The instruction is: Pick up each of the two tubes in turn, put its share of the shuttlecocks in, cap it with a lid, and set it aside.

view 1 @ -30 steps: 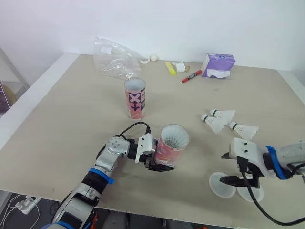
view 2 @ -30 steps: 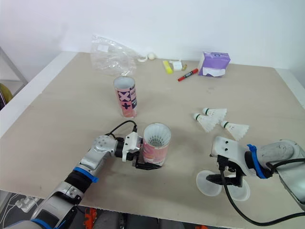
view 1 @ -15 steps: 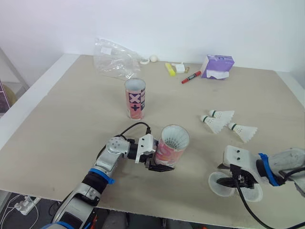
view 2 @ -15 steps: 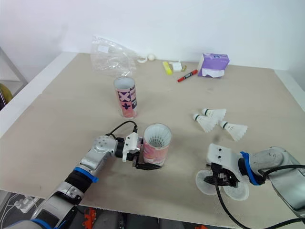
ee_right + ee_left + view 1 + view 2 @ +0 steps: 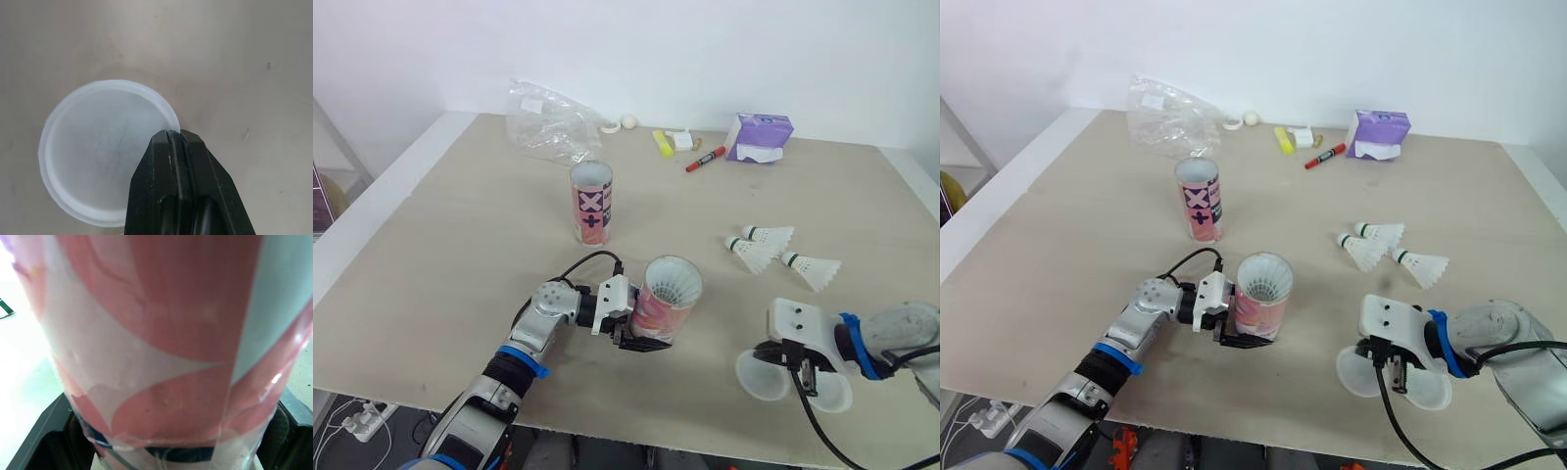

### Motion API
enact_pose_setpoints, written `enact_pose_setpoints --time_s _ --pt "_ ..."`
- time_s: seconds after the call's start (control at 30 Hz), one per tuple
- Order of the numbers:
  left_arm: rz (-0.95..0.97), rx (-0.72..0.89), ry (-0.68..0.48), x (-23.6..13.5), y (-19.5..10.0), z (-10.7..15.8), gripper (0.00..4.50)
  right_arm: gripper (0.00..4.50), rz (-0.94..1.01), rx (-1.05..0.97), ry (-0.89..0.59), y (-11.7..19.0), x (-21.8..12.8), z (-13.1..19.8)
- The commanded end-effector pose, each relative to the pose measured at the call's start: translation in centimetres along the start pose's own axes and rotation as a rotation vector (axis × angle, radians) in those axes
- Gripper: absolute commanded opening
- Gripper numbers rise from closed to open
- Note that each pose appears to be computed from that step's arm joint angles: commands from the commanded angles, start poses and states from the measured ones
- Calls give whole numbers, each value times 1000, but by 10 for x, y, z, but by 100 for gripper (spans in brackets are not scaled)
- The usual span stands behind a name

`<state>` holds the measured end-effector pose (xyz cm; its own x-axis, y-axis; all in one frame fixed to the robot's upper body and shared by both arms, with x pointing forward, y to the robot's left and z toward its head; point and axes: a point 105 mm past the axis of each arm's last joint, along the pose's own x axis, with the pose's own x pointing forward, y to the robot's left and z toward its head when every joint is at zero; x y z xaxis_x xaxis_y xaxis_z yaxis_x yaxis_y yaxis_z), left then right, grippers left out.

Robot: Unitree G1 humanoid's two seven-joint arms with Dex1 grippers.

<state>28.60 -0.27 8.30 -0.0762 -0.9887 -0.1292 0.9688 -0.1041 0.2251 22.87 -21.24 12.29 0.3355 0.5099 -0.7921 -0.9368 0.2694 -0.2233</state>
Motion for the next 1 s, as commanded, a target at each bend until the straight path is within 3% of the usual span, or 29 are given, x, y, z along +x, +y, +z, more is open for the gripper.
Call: enact_pose_setpoints --time_s 0.03,0.23,0.37,0.63,1.0 --pt "-13 -40 41 2 -5 -13 379 9 -59 -182 -124 -18 -38 46" --pt "-3 -49 44 2 -3 -14 379 9 -133 -439 -378 -35 -88 138" --pt "-1 -47 51 3 -2 -16 379 9 -100 -538 -434 -32 -85 167" --pt "10 -45 49 5 -1 -16 379 9 -31 -626 -402 -38 -39 180" --pt "28 -48 59 0 -1 -19 379 9 -27 -674 -374 -44 -32 176"
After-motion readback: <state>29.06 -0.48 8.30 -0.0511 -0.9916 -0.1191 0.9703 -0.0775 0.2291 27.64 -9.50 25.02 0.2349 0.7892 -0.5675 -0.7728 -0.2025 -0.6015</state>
